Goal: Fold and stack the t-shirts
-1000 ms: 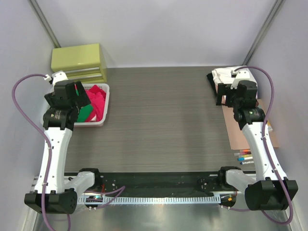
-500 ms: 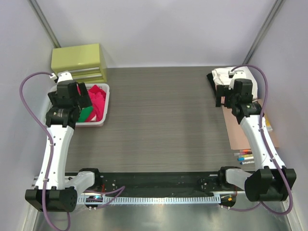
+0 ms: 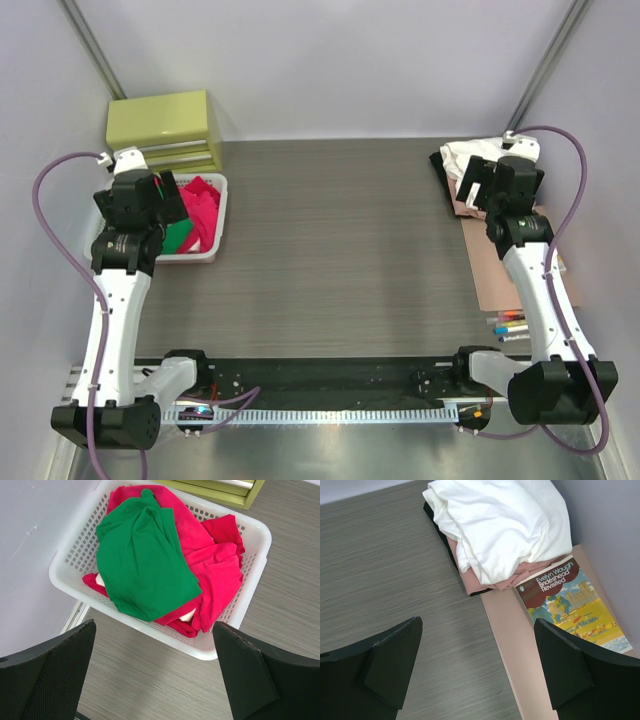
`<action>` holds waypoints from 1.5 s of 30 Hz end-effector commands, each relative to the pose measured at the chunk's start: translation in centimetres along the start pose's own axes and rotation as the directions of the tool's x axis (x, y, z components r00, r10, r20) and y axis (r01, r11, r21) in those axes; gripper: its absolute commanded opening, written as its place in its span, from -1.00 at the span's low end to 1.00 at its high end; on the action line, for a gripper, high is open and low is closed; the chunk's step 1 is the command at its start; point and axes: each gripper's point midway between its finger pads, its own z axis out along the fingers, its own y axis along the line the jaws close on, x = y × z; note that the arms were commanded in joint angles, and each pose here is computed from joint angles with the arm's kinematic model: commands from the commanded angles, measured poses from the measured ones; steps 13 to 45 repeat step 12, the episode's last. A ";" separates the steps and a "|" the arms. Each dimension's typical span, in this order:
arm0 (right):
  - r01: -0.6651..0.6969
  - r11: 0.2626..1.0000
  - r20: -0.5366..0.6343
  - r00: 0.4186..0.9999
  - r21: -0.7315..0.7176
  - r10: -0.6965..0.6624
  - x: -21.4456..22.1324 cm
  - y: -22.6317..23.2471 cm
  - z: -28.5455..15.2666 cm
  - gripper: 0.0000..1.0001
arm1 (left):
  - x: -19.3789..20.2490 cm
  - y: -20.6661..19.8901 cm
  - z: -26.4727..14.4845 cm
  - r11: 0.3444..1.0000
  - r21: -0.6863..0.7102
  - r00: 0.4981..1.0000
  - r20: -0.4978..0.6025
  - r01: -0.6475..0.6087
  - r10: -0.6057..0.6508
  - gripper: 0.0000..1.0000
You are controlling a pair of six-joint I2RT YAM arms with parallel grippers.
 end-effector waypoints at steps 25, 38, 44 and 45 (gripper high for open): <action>-0.031 0.999 0.017 0.999 0.013 0.031 0.9 -0.2 0.7 1.00 | -0.6 0.1 0.6 1.000 0.000 0.998 0.064 -0.008 0.008 1.00; -0.031 0.999 0.017 0.999 0.013 0.031 0.9 -0.2 0.7 1.00 | -0.6 0.1 0.6 1.000 0.000 0.998 0.064 -0.008 0.008 1.00; -0.031 0.999 0.017 0.999 0.013 0.031 0.9 -0.2 0.7 1.00 | -0.6 0.1 0.6 1.000 0.000 0.998 0.064 -0.008 0.008 1.00; -0.031 0.999 0.017 0.999 0.013 0.031 0.9 -0.2 0.7 1.00 | -0.6 0.1 0.6 1.000 0.000 0.998 0.064 -0.008 0.008 1.00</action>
